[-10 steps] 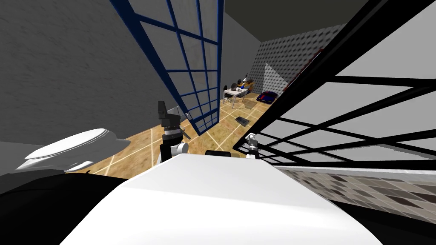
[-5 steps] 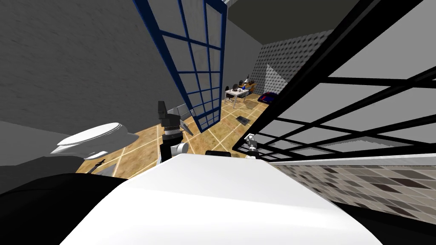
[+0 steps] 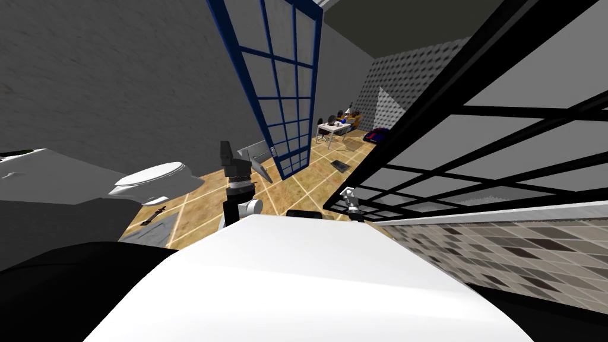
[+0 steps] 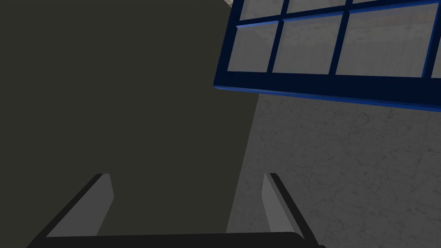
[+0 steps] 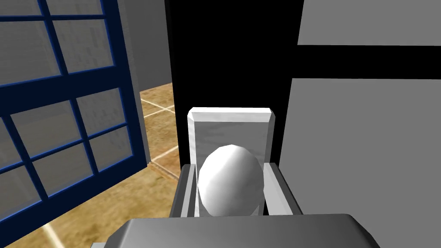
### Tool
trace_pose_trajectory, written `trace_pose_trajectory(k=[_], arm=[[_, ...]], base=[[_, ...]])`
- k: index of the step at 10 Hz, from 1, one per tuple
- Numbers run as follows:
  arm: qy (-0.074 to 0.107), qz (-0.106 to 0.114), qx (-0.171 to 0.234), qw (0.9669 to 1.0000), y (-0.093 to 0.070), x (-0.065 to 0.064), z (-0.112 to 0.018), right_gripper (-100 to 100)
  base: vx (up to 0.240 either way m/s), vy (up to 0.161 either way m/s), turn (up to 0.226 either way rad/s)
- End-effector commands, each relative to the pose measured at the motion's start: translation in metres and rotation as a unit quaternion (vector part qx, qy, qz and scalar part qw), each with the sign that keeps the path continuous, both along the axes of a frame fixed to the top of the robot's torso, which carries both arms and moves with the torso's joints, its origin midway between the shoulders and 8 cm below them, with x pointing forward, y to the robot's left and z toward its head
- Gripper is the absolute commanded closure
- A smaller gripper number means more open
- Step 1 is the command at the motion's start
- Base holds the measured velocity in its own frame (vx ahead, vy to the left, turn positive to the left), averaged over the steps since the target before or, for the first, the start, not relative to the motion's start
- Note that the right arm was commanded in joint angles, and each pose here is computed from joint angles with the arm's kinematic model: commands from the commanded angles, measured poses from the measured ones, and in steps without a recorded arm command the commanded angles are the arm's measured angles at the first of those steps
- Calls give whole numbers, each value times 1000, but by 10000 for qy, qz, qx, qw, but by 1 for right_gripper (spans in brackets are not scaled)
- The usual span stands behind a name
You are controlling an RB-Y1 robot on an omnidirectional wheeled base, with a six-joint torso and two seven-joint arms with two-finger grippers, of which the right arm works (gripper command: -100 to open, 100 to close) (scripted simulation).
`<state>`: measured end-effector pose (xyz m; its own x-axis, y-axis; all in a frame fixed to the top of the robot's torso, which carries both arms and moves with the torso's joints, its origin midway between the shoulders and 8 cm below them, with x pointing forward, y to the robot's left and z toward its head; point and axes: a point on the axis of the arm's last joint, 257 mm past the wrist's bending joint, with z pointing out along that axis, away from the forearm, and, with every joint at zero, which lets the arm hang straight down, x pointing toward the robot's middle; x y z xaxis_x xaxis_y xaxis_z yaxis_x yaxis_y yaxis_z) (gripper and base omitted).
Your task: Pull the door open
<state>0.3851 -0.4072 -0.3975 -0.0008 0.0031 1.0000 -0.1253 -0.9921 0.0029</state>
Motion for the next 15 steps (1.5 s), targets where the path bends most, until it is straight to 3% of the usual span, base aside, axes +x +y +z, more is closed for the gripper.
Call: trace_pose_trajectory(k=[1,2,3,11,12,15], arm=[[3,134,9,9999,3,-5,-1,100],[4,216,14,9998,6,-8,0,100],[18,164,1,9999,4,-6,0,100],[5,791,12,9969,12,-47,-1,100],[2,755,3,9971,13,-42,-1,100],[19,887,12,9961,13,-55,-3,100]], base=[[-233,-32,79],[-212,-12,55],[-99,-1,3],[-197,-54,103],[-100,-18,12],[-178,-39,138]])
